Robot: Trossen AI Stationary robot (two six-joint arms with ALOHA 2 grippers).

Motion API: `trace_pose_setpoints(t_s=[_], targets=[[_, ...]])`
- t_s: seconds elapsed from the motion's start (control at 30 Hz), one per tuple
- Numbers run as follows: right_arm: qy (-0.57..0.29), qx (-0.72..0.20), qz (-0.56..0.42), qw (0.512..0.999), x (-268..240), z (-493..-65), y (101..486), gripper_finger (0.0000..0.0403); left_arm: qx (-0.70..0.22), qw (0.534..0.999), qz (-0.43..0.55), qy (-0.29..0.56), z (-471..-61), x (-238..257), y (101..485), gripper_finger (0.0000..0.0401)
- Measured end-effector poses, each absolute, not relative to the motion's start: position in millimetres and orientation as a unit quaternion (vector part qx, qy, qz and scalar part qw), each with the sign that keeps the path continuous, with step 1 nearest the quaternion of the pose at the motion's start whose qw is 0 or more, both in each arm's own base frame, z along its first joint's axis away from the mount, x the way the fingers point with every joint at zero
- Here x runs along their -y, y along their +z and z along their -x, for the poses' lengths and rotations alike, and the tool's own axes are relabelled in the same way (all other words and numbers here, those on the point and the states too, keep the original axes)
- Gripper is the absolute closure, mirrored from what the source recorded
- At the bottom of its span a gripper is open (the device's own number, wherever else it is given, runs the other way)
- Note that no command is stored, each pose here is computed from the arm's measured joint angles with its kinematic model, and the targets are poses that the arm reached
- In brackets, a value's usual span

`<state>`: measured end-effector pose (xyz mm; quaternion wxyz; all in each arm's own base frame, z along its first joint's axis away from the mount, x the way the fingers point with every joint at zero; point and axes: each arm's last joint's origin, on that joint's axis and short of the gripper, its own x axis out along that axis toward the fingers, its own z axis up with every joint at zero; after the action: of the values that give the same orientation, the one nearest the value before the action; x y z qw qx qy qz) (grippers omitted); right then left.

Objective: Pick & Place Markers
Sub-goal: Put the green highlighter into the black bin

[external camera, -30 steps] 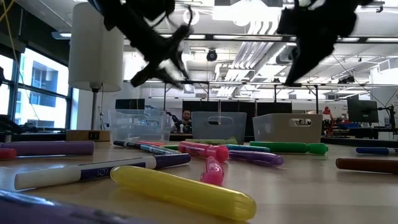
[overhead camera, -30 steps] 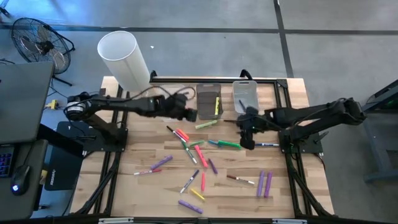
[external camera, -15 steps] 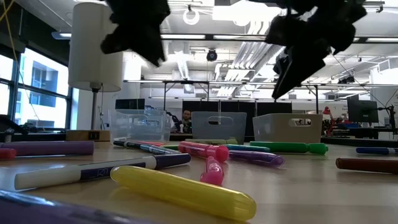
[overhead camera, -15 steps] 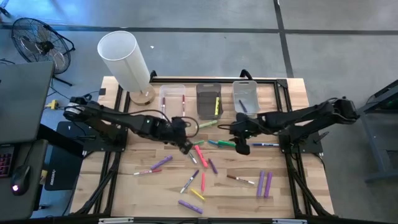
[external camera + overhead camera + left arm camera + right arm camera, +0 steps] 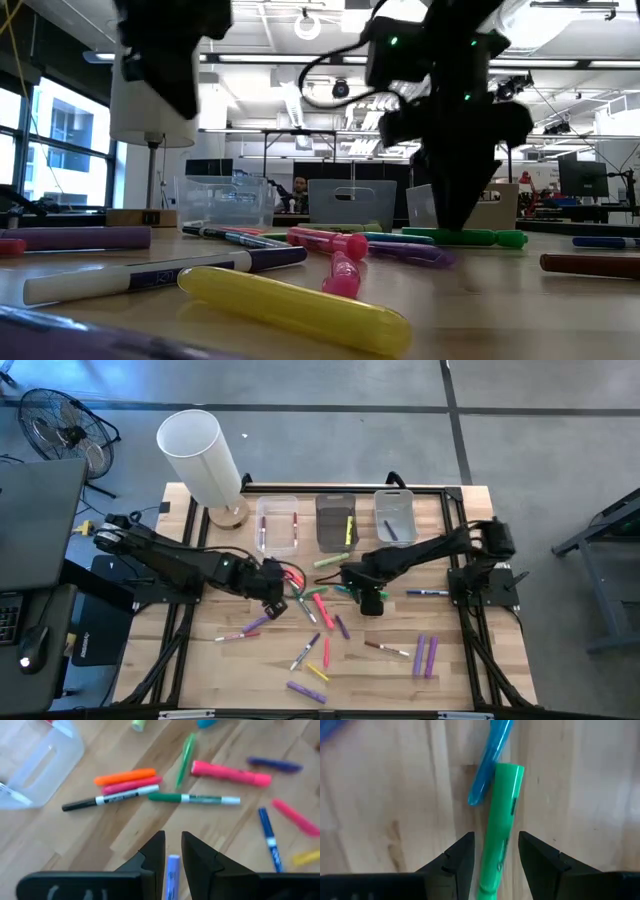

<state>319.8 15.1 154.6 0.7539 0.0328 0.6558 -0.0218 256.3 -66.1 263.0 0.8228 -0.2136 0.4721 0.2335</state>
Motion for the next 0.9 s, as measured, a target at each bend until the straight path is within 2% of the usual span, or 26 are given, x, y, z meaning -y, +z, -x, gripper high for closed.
trace_pose_setpoints(t_s=[0.2, 0.43, 0.53, 0.77, 0.9], targets=[[-0.047, -0.687, -0.047, 0.724, -15, -328, 132, 0.0268, -0.455, 0.834, 0.233, 0.208, -227, 63, 243, 0.0341], [-0.087, -0.688, -0.085, 0.715, -14, -325, 135, 0.0352, -0.439, 0.847, 0.238, 0.181, -198, 54, 234, 0.0341], [-0.099, -0.684, -0.125, 0.712, -11, -318, 148, 0.0354, -0.429, 0.858, 0.228, 0.167, -190, 51, 236, 0.0341], [-0.148, -0.565, -0.237, 0.776, 9, -311, 228, 0.0354, -0.407, 0.878, 0.200, 0.156, -185, 49, 243, 0.0341], [-0.199, -0.421, -0.251, 0.849, 31, -322, 290, 0.0354, -0.399, 0.884, 0.182, 0.159, -186, 48, 243, 0.0341]])
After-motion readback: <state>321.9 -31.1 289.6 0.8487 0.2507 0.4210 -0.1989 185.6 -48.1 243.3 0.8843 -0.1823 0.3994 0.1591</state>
